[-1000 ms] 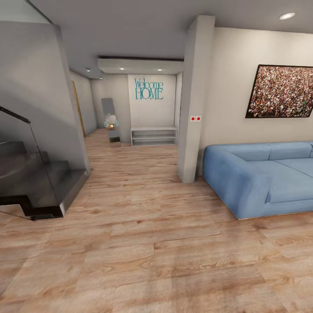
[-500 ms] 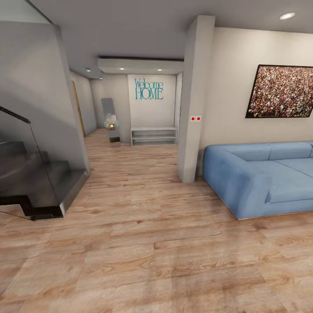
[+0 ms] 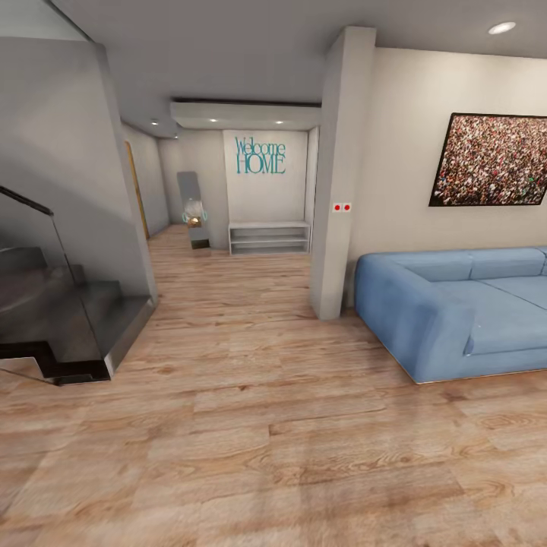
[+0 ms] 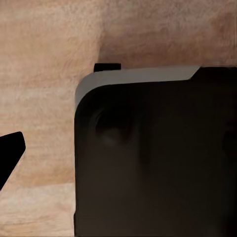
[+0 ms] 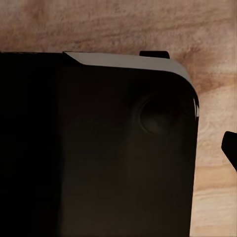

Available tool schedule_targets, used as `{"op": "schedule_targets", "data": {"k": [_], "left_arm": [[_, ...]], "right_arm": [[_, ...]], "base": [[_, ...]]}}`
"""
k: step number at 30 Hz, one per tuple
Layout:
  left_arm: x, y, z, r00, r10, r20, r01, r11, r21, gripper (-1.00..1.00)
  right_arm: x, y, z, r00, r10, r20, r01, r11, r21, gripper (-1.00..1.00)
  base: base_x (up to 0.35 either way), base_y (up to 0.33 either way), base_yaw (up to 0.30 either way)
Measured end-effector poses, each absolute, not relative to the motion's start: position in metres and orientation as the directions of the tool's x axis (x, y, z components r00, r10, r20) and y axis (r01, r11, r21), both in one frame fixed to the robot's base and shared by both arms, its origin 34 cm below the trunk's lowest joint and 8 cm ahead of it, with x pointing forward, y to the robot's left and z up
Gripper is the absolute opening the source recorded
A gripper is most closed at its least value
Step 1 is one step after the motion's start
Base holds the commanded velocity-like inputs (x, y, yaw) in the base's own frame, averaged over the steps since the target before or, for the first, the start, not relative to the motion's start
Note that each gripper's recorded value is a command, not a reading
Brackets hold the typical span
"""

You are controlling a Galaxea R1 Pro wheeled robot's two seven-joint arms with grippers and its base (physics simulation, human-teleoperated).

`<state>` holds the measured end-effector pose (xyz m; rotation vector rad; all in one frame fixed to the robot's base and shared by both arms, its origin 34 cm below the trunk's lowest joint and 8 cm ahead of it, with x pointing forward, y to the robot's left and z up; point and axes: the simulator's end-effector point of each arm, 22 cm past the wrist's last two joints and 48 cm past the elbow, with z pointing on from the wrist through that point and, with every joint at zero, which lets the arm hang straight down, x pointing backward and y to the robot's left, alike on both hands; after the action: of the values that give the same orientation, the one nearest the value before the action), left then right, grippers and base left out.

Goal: In the kitchen, take the Vidalia onion out of the sink, dice it on the chopping board with the paring knife, put the diced onion into the bowl on the countertop, then place both the paring knife and the chopping board into the sink.

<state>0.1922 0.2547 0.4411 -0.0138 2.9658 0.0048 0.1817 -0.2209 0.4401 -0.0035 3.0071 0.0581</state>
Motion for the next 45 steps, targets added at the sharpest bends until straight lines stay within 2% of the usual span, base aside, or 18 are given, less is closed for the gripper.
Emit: {"op": "schedule_targets", "data": {"k": [4,11,14,22,30,45], "left_arm": [[0.216,0.252,0.445,-0.971,-0.011,-0.238,-0.011,1.0,-0.001,1.0],[0.27,0.251,0.457,-0.934,-0.013,-0.358,-0.012,1.0,-0.003,1.0],[0.296,0.251,0.465,-0.911,-0.013,-0.412,-0.013,1.0,-0.003,1.0],[0.349,0.251,0.486,-0.855,-0.011,-0.519,-0.011,1.0,-0.005,1.0],[0.376,0.252,0.5,-0.82,-0.01,-0.573,-0.009,1.0,-0.004,1.0],[0.379,0.258,0.502,-0.816,-0.007,-0.578,-0.011,1.0,0.003,1.0]], "right_arm": [[0.195,-0.222,0.442,-0.984,0.001,-0.176,-0.005,0.999,0.037,1.0],[0.248,-0.224,0.452,-0.943,0.006,-0.331,-0.005,0.999,0.033,1.0],[0.295,-0.229,0.466,-0.9,0.009,-0.436,-0.001,1.0,0.022,1.0],[0.359,-0.237,0.492,-0.825,0.013,-0.564,0.016,1.0,0.0,1.0],[0.394,-0.243,0.512,-0.774,0.017,-0.633,0.035,0.999,-0.017,1.0],[0.432,-0.245,0.541,-0.679,0.031,-0.733,0.059,0.998,-0.012,1.0]], "base": [[0.0,0.0,0.0],[0.0,0.0,0.0],[0.0,0.0,0.0],[0.0,0.0,0.0],[0.0,0.0,0.0],[0.0,0.0,0.0]]}}
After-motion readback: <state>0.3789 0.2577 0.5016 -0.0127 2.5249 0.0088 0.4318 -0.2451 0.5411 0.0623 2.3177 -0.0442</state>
